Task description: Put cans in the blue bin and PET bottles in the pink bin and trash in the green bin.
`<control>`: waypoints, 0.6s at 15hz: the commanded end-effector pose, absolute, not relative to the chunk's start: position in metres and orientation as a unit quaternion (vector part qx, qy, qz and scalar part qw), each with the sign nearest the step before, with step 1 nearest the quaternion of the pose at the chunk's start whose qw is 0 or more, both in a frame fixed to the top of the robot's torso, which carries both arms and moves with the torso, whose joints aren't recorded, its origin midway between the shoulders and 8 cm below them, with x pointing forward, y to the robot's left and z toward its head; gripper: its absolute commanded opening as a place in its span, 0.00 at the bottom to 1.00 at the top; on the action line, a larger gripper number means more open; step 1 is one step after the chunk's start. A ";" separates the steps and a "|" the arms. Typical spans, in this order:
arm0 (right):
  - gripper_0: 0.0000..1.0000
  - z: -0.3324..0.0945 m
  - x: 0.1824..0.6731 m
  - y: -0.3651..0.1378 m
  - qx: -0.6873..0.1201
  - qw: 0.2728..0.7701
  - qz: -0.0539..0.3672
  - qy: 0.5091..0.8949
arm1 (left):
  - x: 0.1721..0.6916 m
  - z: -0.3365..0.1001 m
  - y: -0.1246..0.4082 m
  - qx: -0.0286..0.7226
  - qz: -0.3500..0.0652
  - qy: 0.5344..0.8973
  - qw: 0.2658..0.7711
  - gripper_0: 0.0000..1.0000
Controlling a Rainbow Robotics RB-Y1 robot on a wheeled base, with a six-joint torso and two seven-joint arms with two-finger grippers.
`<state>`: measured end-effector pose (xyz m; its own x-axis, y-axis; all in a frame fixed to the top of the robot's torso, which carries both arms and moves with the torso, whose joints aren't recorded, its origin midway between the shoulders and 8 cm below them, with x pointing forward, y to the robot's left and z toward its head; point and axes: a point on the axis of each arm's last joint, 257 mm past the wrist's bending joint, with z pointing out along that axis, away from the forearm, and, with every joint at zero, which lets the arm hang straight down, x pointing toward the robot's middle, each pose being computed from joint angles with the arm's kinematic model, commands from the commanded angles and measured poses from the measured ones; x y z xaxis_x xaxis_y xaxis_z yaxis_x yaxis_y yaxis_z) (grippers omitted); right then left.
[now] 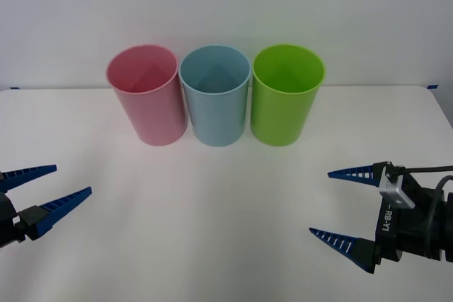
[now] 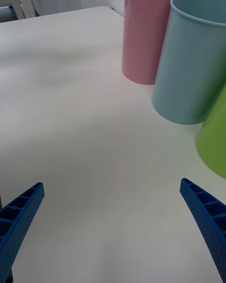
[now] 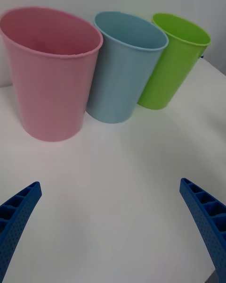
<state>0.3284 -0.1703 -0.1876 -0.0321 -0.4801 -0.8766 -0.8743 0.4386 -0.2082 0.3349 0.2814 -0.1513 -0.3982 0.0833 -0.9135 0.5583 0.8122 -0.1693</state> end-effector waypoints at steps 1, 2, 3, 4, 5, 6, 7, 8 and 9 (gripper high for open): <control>1.00 -0.188 0.328 -0.170 -0.491 0.493 0.200 0.690 | 0.323 -0.169 0.275 0.189 -0.244 0.812 0.496 1.00; 1.00 -0.188 0.328 -0.170 -0.491 0.493 0.200 0.690 | 0.320 -0.173 0.273 0.187 -0.247 0.813 0.494 1.00; 1.00 -0.188 0.328 -0.170 -0.491 0.493 0.200 0.690 | 0.317 -0.178 0.270 0.186 -0.251 0.814 0.490 1.00; 1.00 -0.188 0.328 -0.170 -0.491 0.493 0.200 0.690 | 0.315 -0.181 0.267 0.189 -0.253 0.814 0.487 1.00; 1.00 -0.188 0.328 -0.170 -0.491 0.493 0.200 0.690 | 0.314 -0.183 0.266 0.191 -0.253 0.814 0.486 1.00; 1.00 -0.188 0.328 -0.170 -0.491 0.493 0.200 0.690 | 0.312 -0.186 0.266 0.199 -0.248 0.814 0.486 1.00; 1.00 -0.188 0.328 -0.170 -0.491 0.493 0.200 0.690 | 0.309 -0.192 0.267 0.206 -0.240 0.817 0.482 1.00; 1.00 -0.188 0.328 -0.170 -0.491 0.493 0.200 0.690 | 0.306 -0.197 0.267 0.206 -0.241 0.820 0.477 1.00; 1.00 -0.188 0.328 -0.170 -0.491 0.493 0.200 0.690 | 0.300 -0.204 0.266 0.205 -0.243 0.824 0.469 1.00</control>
